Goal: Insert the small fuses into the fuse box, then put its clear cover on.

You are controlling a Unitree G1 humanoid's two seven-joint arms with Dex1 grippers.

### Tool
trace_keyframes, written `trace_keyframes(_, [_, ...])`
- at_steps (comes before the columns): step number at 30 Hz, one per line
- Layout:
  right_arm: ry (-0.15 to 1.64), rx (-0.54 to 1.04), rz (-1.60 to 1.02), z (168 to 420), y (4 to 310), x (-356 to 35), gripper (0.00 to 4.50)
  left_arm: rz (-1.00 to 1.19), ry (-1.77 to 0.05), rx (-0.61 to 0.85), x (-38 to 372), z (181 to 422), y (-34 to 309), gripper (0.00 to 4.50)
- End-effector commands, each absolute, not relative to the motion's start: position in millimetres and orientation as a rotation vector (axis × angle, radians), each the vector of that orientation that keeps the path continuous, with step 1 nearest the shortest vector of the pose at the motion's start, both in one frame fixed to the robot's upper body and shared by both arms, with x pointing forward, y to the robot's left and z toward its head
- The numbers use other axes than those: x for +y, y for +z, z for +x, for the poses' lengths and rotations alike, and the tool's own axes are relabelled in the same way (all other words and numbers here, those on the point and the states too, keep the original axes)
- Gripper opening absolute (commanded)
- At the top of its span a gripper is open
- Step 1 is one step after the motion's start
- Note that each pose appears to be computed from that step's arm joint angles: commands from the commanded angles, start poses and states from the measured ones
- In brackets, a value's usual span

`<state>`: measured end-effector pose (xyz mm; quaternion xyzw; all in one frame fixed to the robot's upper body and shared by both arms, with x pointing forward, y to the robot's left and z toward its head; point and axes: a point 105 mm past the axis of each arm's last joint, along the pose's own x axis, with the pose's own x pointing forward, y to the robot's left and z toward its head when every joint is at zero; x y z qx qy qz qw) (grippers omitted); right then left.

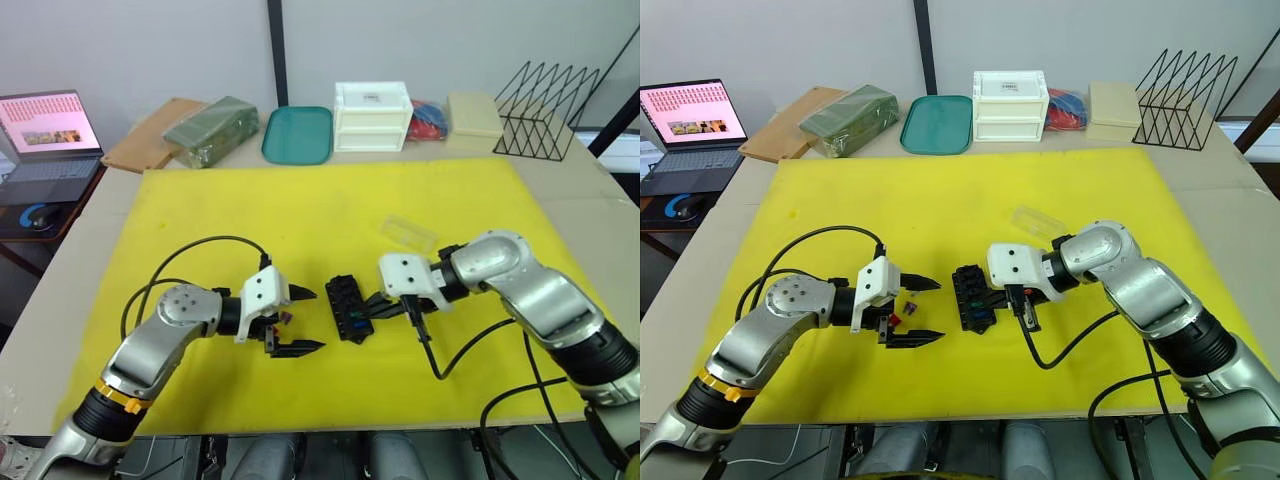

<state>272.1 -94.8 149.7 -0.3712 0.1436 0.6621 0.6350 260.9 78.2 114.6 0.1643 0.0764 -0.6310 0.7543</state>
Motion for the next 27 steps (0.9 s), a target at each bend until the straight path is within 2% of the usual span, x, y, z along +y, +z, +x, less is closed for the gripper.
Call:
trace_keyframes(1, [1.511, 0.341, -0.905, 275, 146, -96, 0.00, 0.374, -1.371, 0.124, 77, 262, 122, 4.45])
trace_keyframes(13, [1.535, 0.337, -0.911, 276, 147, -90, 0.00, 0.376, -1.361, 0.119, 76, 263, 123, 4.45])
trace_keyframes(16, [1.536, 0.326, -0.898, 275, 151, -88, 0.75, 0.379, -1.361, 0.118, 77, 264, 123, 4.50])
trace_keyframes(19, [1.535, 0.297, -0.872, 274, 158, -84, 1.71, 0.380, -1.360, 0.117, 77, 264, 124, 4.50])
trace_keyframes(27, [1.515, 0.220, -0.821, 272, 180, -76, 1.71, 0.379, -1.353, 0.115, 78, 265, 124, 4.50])
